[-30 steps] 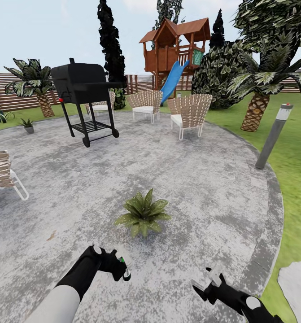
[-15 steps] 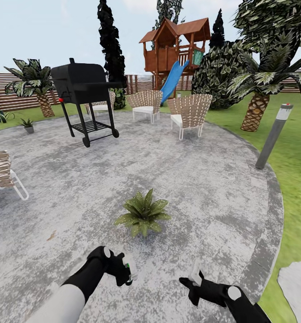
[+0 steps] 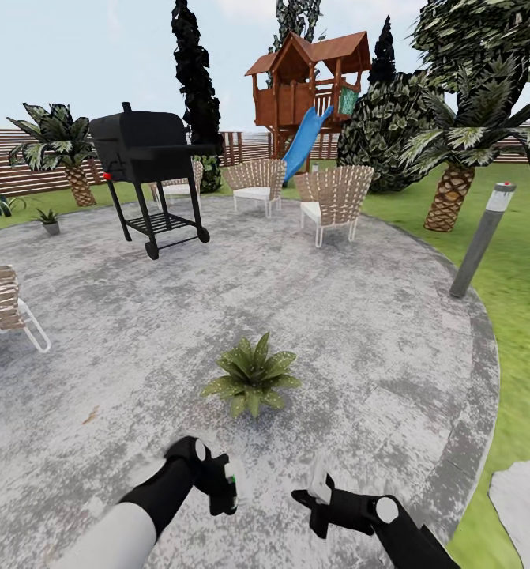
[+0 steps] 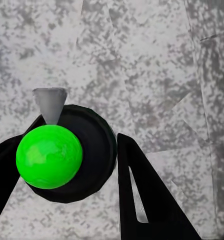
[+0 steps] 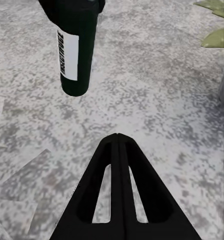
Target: Pick up the pesticide atomizer in the garden and spray insectifuge to fully cover both potted plants in the garden.
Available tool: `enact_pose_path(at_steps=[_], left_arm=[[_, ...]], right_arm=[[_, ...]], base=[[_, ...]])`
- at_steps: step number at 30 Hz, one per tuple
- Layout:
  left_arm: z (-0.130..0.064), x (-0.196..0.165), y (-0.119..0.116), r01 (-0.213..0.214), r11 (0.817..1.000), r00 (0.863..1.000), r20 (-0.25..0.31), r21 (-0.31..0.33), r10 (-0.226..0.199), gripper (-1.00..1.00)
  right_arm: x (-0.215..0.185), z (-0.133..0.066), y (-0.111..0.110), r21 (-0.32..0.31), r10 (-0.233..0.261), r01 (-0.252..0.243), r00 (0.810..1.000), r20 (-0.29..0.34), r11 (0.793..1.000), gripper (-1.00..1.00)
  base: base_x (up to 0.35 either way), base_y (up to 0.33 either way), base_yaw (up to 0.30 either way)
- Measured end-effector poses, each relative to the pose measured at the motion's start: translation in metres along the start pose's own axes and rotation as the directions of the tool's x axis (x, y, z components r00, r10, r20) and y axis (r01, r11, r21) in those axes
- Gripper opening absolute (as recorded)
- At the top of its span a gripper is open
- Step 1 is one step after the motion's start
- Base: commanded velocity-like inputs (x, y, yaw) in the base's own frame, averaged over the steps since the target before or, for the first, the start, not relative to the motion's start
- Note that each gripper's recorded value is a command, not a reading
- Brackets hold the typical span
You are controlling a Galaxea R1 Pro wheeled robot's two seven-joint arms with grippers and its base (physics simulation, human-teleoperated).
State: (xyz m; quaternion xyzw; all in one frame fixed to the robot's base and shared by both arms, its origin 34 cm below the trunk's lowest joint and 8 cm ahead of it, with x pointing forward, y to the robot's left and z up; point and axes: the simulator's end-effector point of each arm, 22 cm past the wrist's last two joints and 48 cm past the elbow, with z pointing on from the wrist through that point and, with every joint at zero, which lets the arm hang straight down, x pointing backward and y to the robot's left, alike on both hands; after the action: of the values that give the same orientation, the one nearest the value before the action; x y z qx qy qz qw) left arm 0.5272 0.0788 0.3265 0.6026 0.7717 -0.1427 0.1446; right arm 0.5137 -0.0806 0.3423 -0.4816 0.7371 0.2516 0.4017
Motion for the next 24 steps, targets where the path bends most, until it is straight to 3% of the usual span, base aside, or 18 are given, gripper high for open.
enact_pose_path(at_steps=[7,17,24], left_arm=[[0.003,-0.001,-0.009,-0.045,0.999,0.999,-0.018,0.025,0.045,-1.00],[0.003,-0.004,-0.009,-0.049,0.999,0.998,-0.025,0.020,0.050,-1.00],[0.004,-0.006,-0.009,-0.051,0.999,0.998,-0.030,0.019,0.052,-1.00]], right_arm=[[-0.013,0.003,-0.011,0.011,-0.004,0.004,1.000,0.006,1.000,-1.00],[-0.029,0.017,-0.007,0.002,0.017,-0.017,1.000,0.020,1.000,-1.00],[-0.045,0.019,-0.012,0.014,-0.003,0.002,0.999,0.044,1.000,-1.00]], base=[[0.000,0.000,0.000],[0.000,0.000,0.000],[0.000,0.000,0.000]])
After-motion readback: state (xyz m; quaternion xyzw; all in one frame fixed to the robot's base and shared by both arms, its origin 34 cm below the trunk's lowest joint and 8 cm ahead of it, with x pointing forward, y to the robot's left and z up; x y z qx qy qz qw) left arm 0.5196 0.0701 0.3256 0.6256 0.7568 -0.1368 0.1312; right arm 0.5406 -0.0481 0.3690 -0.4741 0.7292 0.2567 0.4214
